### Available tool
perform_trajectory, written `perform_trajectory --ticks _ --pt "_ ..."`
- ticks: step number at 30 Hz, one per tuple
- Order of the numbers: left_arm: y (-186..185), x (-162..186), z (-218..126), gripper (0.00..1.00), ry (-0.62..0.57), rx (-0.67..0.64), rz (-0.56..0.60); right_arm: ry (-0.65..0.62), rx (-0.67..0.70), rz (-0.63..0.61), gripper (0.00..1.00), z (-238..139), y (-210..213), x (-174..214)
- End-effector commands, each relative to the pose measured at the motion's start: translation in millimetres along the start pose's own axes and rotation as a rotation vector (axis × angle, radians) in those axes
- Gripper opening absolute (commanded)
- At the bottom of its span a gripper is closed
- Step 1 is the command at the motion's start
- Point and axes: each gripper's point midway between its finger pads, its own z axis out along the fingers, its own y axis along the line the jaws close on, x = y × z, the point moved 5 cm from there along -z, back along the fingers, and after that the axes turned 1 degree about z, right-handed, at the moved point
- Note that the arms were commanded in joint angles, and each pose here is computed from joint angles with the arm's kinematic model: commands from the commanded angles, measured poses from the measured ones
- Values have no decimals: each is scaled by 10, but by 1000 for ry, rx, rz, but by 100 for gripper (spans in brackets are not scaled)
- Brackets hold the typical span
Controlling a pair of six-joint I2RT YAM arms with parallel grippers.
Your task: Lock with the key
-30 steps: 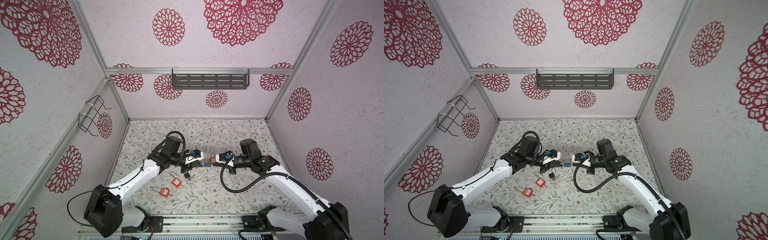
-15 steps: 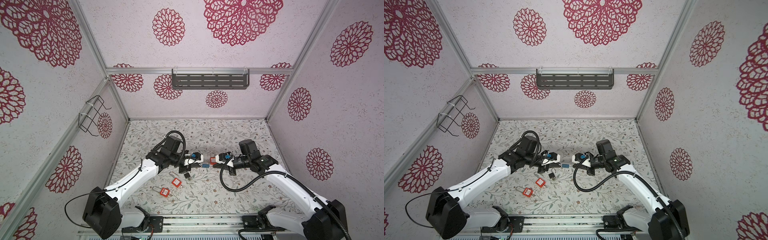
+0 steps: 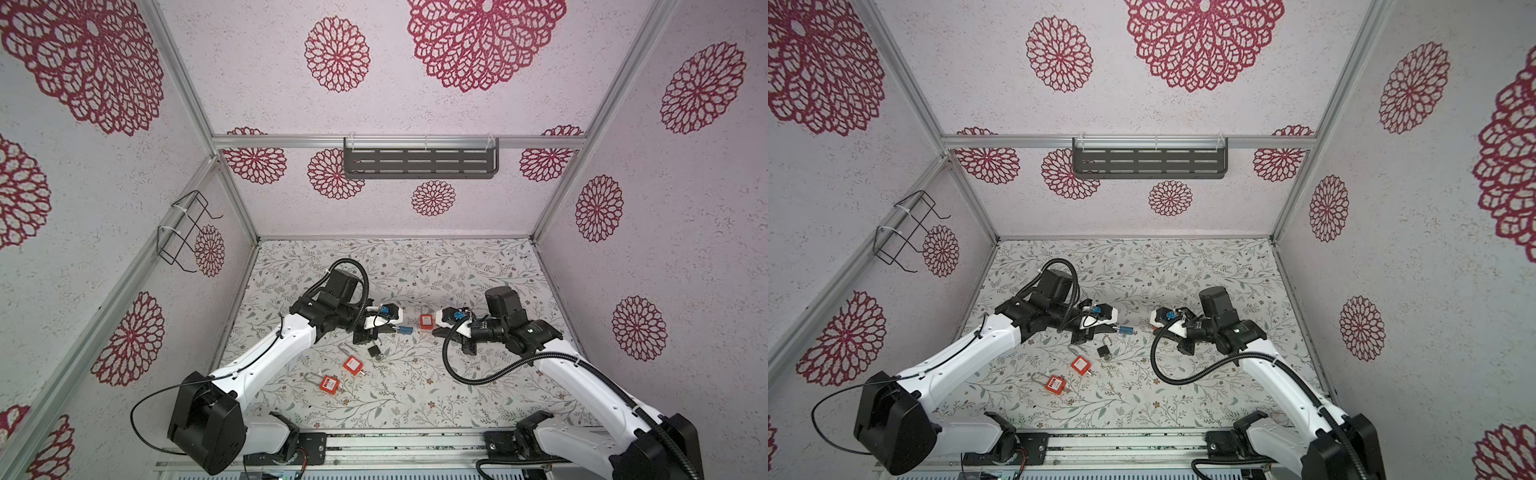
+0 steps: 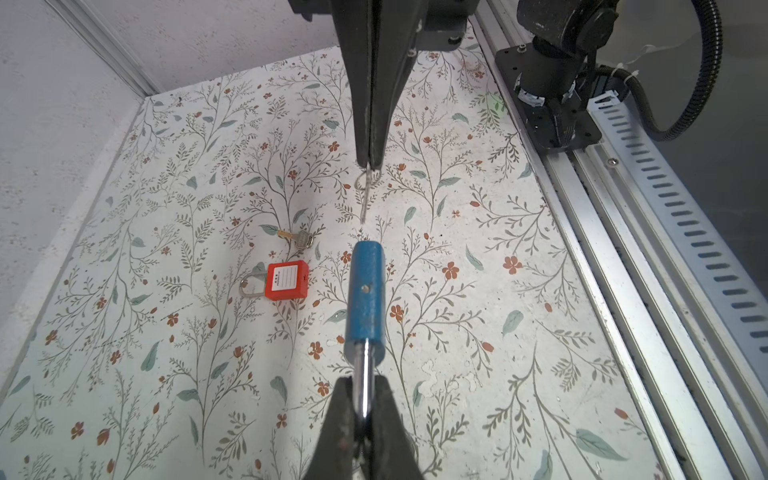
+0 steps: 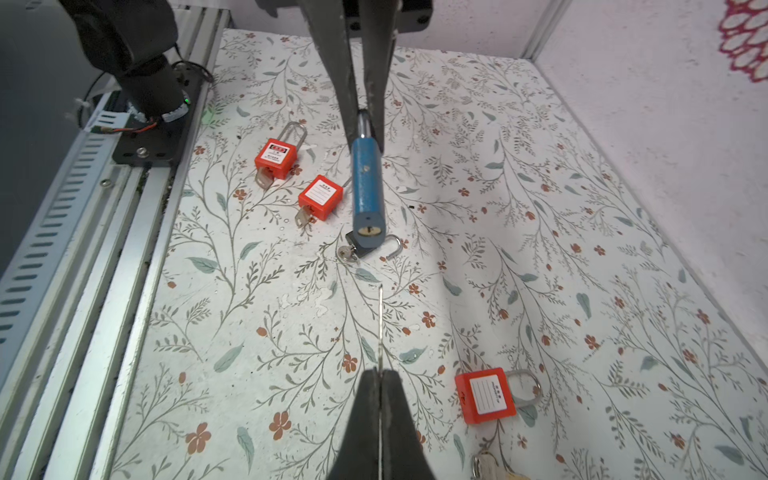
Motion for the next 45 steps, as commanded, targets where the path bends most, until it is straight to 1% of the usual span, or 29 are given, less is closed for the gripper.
perform_trajectory --ticks 1,5,7,10,14,18,21,23,26,27,33,39,45 --pt "1 -7 -12 0 20 85 19 -57 101 99 0 -38 -142 -81" --pt "68 60 58 0 110 195 17 -164 173 245 0 -109 -227 -224" --pt "104 82 101 0 135 249 10 -177 234 300 0 -145 -258 -192" --pt "139 105 190 0 162 332 3 -146 341 369 0 -197 -275 -29" --pt "184 145 381 0 232 425 19 -117 473 476 0 -292 -286 164" --pt "283 244 570 0 307 481 -2 -108 522 583 0 -305 -253 325" --pt "328 312 705 0 355 531 -12 -81 586 646 0 -332 -269 448" --pt "332 321 790 0 380 544 1 -69 607 654 0 -348 -266 485" --pt "322 423 957 0 466 565 21 -76 597 647 0 -347 -250 479" --pt "312 436 1001 0 478 573 23 -76 598 654 0 -346 -250 487" --pt "271 402 1205 0 502 597 38 -61 633 718 0 -344 -238 601" --pt "175 470 1436 0 560 636 44 -76 665 770 0 -389 -189 678" --pt "135 448 1509 0 563 646 40 -92 669 790 0 -417 -112 731"
